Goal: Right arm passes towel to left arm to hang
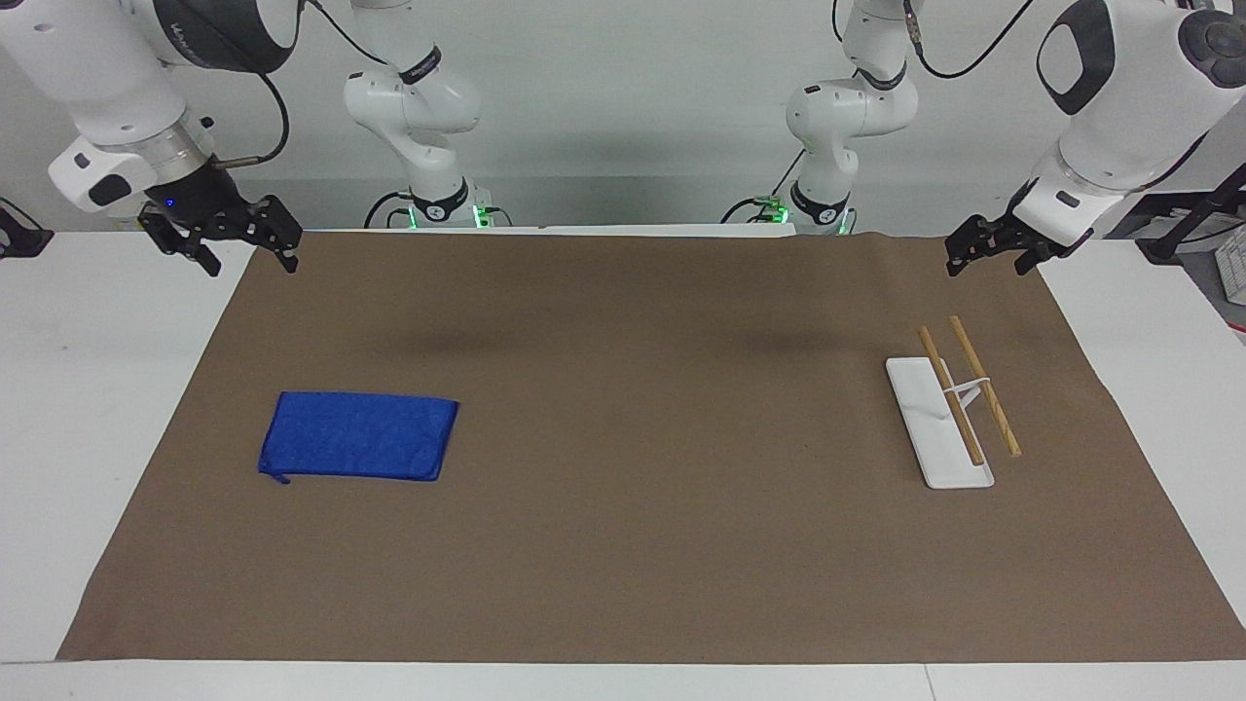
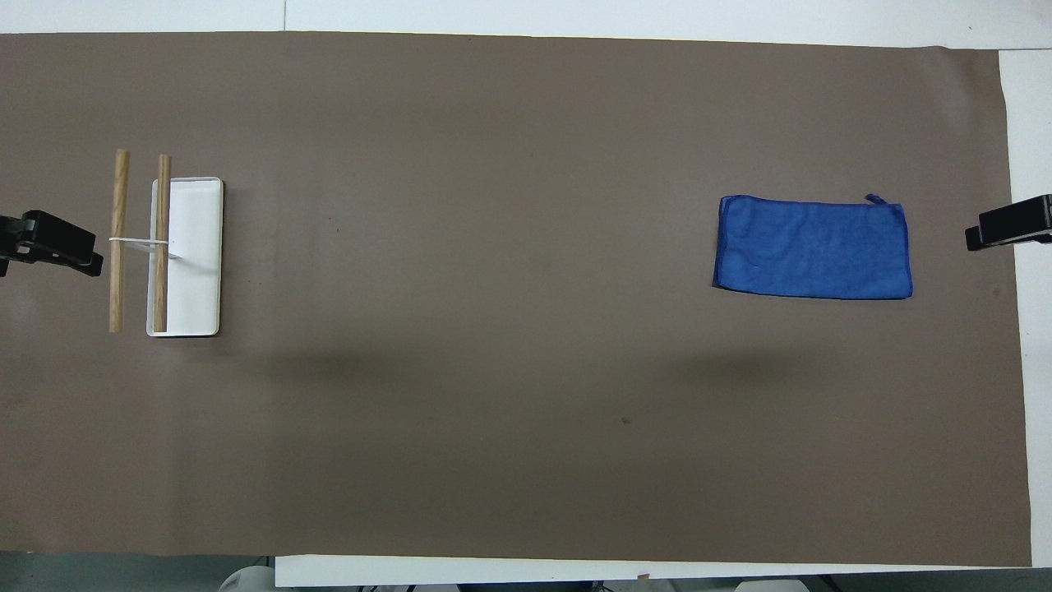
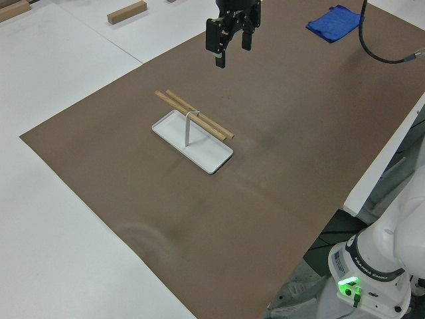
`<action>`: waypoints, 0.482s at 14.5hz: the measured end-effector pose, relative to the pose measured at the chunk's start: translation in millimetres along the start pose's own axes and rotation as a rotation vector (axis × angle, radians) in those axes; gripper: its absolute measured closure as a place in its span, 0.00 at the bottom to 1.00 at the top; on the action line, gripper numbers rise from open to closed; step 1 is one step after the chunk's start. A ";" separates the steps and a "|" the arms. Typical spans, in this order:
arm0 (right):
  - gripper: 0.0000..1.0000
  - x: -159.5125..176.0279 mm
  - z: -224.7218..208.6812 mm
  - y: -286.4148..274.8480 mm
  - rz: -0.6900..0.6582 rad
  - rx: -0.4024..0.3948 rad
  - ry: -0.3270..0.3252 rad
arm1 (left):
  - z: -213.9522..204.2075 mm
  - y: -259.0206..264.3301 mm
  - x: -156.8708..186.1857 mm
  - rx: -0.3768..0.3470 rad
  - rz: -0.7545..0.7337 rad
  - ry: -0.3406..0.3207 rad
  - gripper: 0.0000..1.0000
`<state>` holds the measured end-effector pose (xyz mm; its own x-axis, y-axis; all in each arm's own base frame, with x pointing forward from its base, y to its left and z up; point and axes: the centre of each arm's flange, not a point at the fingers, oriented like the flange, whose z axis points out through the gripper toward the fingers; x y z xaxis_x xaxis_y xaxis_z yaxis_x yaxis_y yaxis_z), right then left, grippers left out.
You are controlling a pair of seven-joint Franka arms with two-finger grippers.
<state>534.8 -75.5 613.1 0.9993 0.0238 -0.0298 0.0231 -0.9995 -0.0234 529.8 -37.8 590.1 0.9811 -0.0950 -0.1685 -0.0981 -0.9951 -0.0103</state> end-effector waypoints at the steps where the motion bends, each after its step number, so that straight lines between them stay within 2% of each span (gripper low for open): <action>1: 0.00 -0.1 0.0 0.6 0.001 0.000 0.000 | 0.0 0.0 0.0 0.000 0.000 0.000 0.00; 7: 0.00 0.9 2.5 3.5 0.007 0.000 0.006 | 0.0 0.0 0.0 0.000 0.000 0.000 0.00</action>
<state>535.7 -78.9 610.4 0.9996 0.0170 -0.0239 0.0164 -0.9996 -0.0234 529.8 -37.8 590.1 0.9811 -0.0950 -0.1685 -0.0981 -0.9951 -0.0103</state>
